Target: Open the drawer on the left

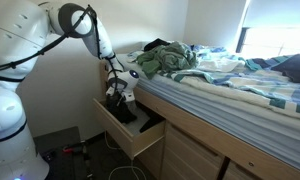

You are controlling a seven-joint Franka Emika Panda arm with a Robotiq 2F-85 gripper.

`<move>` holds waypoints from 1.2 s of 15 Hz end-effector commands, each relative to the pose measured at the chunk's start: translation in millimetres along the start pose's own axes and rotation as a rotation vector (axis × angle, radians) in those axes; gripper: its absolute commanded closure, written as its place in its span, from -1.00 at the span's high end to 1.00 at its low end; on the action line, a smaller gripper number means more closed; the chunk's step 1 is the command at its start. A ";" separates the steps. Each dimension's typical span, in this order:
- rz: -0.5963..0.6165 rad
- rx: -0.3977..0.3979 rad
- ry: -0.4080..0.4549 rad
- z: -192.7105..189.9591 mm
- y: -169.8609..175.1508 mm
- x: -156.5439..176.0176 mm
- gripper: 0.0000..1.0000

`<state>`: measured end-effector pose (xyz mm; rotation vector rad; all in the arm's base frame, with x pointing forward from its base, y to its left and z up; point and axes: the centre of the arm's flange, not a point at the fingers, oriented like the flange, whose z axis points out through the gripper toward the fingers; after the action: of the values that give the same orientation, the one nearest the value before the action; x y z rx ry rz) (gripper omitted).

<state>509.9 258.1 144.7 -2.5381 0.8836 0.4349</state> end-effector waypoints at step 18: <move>-0.359 -0.221 0.079 34.5 21.8 32.6 -1.00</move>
<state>522.5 244.3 87.7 -2.8225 0.4592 0.2243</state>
